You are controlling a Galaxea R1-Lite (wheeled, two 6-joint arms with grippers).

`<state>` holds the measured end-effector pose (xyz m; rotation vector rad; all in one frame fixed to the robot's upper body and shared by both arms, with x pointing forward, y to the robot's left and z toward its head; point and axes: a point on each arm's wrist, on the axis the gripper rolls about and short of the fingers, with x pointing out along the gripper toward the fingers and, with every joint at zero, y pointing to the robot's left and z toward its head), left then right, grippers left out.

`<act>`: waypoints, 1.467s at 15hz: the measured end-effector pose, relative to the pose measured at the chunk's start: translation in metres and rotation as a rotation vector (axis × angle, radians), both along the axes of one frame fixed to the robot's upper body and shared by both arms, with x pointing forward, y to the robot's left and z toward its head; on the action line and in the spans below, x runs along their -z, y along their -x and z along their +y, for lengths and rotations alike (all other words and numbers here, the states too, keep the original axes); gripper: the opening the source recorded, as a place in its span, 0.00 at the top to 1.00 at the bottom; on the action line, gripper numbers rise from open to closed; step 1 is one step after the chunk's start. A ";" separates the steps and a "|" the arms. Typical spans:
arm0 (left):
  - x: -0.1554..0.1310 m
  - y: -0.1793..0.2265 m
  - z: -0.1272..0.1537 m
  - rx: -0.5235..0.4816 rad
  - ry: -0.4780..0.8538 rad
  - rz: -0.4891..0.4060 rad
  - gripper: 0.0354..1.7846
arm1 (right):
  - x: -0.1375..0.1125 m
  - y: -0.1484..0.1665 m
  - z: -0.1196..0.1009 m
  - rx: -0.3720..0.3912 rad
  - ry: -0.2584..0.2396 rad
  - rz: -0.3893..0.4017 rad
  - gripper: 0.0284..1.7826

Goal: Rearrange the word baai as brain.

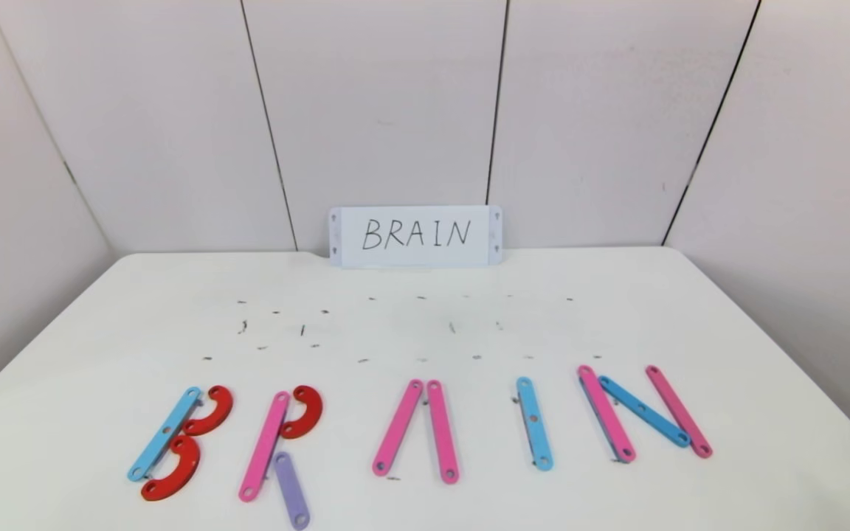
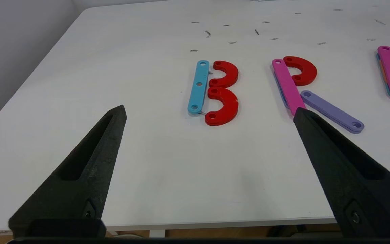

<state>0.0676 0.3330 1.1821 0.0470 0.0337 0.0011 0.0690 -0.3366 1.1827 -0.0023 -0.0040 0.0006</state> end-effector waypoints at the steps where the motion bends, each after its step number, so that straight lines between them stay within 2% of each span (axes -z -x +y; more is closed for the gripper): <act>1: 0.000 0.000 0.000 0.000 0.000 0.000 0.03 | 0.000 0.000 0.000 0.000 0.000 0.000 0.03; 16: 0.000 0.000 0.000 0.000 0.000 0.000 0.03 | 0.000 0.000 0.000 0.000 0.000 0.000 0.03; 22: 0.000 0.000 0.000 0.000 0.000 0.000 0.03 | 0.000 0.000 0.000 -0.002 0.015 0.002 0.03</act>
